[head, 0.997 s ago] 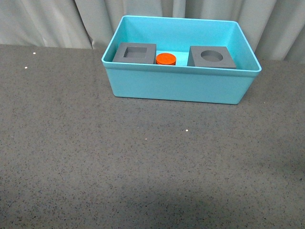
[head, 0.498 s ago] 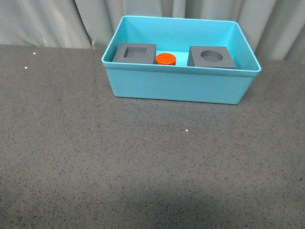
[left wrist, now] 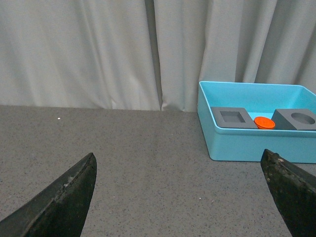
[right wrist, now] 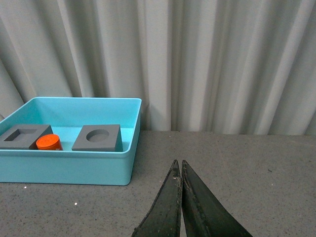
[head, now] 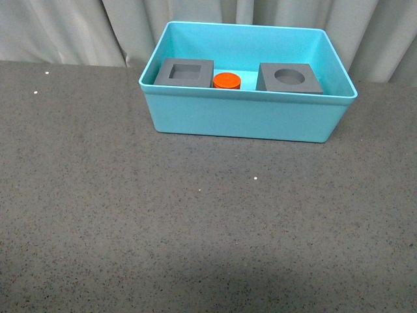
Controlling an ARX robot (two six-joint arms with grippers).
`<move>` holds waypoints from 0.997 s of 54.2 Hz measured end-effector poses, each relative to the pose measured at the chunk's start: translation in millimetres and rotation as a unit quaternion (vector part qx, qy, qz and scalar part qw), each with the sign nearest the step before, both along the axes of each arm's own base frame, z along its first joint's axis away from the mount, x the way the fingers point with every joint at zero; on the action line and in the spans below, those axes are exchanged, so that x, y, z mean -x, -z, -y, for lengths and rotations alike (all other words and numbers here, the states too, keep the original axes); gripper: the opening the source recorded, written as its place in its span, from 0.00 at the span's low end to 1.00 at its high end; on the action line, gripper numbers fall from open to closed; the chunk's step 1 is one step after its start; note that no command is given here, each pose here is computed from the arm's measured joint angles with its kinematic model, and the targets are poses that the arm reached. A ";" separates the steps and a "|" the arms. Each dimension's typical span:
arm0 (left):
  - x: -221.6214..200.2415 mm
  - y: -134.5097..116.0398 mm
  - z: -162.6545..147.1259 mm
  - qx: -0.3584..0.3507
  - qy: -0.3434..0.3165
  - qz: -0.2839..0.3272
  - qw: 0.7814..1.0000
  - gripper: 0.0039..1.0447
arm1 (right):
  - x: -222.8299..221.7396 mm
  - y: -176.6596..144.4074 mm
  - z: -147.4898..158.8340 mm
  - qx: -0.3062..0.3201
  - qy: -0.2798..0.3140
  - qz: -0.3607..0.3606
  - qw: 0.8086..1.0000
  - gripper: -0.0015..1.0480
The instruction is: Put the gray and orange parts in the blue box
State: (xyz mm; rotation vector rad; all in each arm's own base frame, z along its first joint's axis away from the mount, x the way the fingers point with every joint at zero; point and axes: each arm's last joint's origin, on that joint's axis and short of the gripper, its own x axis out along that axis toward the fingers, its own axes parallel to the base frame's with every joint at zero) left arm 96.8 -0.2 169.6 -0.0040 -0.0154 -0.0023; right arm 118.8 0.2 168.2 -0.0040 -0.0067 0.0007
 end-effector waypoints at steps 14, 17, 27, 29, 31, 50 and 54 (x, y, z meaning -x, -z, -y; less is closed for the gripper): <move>0.0 0.0 0.0 0.000 0.000 0.000 1.000 0.94 | 6.5 0.0 0.0 0.000 0.000 0.001 1.000 0.01; 0.0 0.0 0.0 0.000 0.000 0.000 1.000 0.94 | 7.9 0.1 0.0 0.000 0.000 0.001 1.000 0.01; 0.0 0.0 0.0 0.000 0.000 0.000 1.000 0.94 | 12.0 0.7 0.0 0.000 0.000 0.000 1.000 0.01; 0.0 0.0 0.0 0.000 0.000 0.000 1.000 0.94 | 14.6 2.8 0.0 0.000 0.000 -0.010 1.000 0.01; 0.0 0.0 0.0 0.000 0.000 0.000 1.000 0.94 | 17.9 5.1 -0.1 0.000 -0.002 -0.017 1.000 0.01; 0.0 0.0 0.0 0.000 0.000 0.000 1.000 0.94 | 21.1 3.1 0.0 0.000 -0.002 -0.002 1.000 0.18; 0.0 0.0 0.0 0.000 0.000 0.000 1.000 0.94 | 21.1 3.1 0.0 0.000 -0.002 -0.002 1.000 0.34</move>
